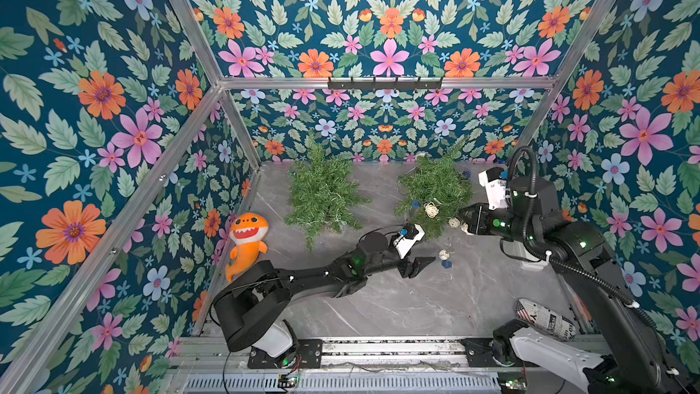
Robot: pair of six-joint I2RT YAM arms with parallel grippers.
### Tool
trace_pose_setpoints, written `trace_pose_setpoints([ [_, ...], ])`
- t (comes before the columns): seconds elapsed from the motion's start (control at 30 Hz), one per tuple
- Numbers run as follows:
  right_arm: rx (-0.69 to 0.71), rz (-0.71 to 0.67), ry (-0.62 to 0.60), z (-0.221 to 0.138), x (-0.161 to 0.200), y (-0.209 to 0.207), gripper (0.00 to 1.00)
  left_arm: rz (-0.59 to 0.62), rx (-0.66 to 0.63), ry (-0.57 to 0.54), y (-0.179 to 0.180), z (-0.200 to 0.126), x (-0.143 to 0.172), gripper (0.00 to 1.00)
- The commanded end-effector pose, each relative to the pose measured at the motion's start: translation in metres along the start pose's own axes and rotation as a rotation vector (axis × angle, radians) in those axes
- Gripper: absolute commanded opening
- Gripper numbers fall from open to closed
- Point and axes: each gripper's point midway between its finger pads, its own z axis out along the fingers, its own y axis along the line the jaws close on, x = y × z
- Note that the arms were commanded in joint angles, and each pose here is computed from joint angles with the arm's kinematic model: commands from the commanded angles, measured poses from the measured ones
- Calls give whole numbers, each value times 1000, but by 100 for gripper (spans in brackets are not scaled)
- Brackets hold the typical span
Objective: Wrap string light around the christmas tree
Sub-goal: Wrap the light string around the Christmas tree.
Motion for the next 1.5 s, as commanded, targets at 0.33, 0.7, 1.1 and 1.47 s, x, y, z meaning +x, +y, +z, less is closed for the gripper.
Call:
trace_pose_setpoints([
  [0.33, 292, -249, -82, 42, -103, -49, 0, 6, -70, -39, 22, -9, -14, 60],
  [0.7, 266, -123, 3, 81, -72, -87, 31, -9, -85, -35, 29, -13, -11, 58],
  [1.1, 189, 97, 12, 41, -21, -93, 57, -44, -99, -45, 39, -10, -11, 56],
  [1.47, 193, 366, -1, 63, 57, -135, 52, -89, -124, -36, 50, 10, -7, 54],
])
